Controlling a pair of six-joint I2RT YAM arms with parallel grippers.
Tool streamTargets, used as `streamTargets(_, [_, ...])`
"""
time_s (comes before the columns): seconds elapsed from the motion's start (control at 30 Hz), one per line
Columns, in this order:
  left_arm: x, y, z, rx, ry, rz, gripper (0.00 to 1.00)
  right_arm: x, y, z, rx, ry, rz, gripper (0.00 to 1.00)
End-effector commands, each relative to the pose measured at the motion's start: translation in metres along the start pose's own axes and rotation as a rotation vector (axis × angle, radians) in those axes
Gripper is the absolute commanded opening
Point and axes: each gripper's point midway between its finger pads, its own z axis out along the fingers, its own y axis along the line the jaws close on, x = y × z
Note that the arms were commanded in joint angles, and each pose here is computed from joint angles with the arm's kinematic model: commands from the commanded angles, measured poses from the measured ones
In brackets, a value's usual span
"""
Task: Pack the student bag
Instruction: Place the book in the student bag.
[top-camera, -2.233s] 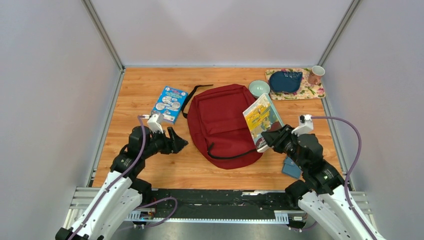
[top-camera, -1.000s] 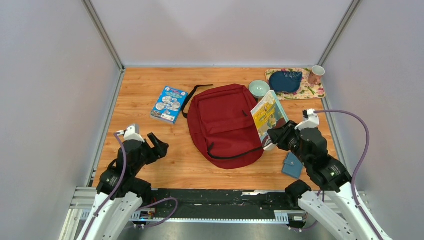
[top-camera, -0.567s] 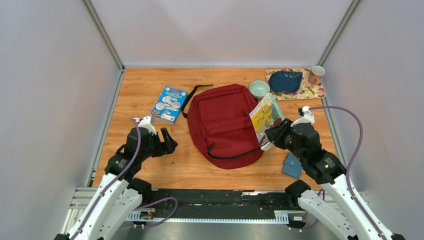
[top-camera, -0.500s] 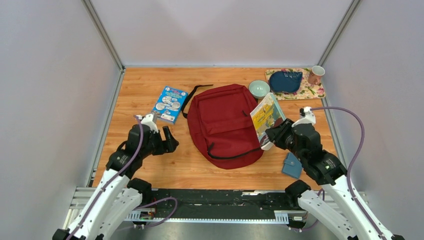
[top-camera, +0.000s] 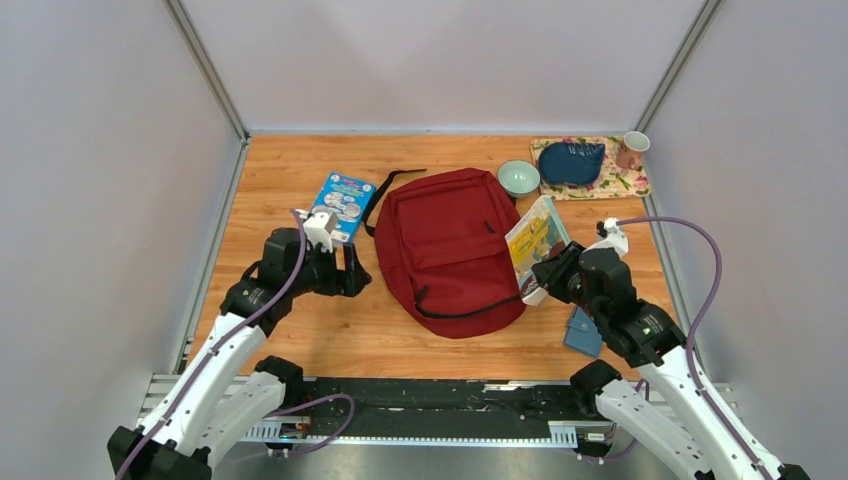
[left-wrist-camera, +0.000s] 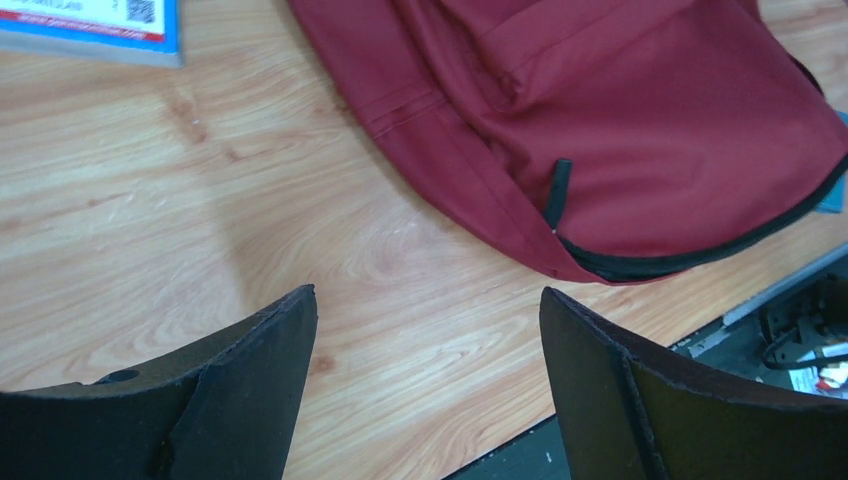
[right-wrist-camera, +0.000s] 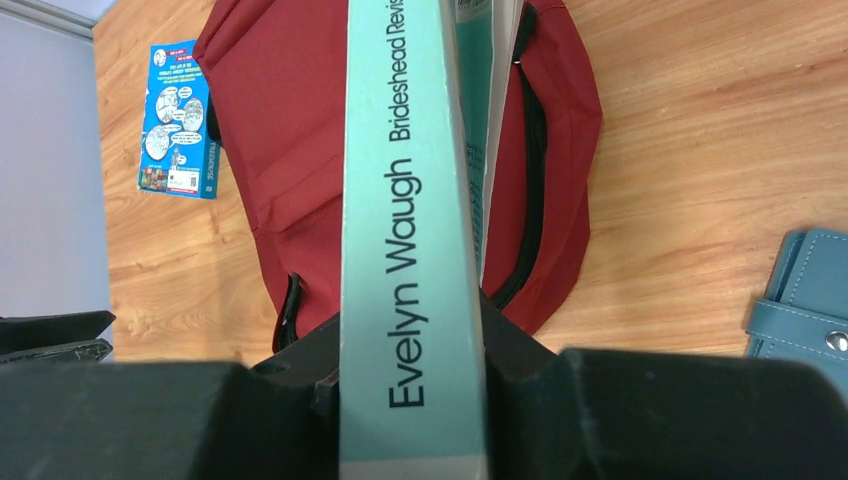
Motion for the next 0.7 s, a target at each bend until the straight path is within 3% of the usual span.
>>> streamTargets(0.0, [-0.015, -0.028, 0.009, 0.168, -0.067, 0.069, 0.89, -0.032, 0.03, -0.006, -0.106, -0.112, 0.038, 0.0])
streamTargets(0.2, [-0.011, -0.065, 0.019, 0.244, -0.033, 0.215, 0.89, -0.026, 0.038, 0.0, -0.121, -0.062, 0.019, 0.0])
streamTargets(0.67, [0.002, -0.195, 0.075, 0.468, 0.095, 0.625, 0.87, -0.041, 0.001, -0.033, -0.025, -0.165, 0.016, 0.0])
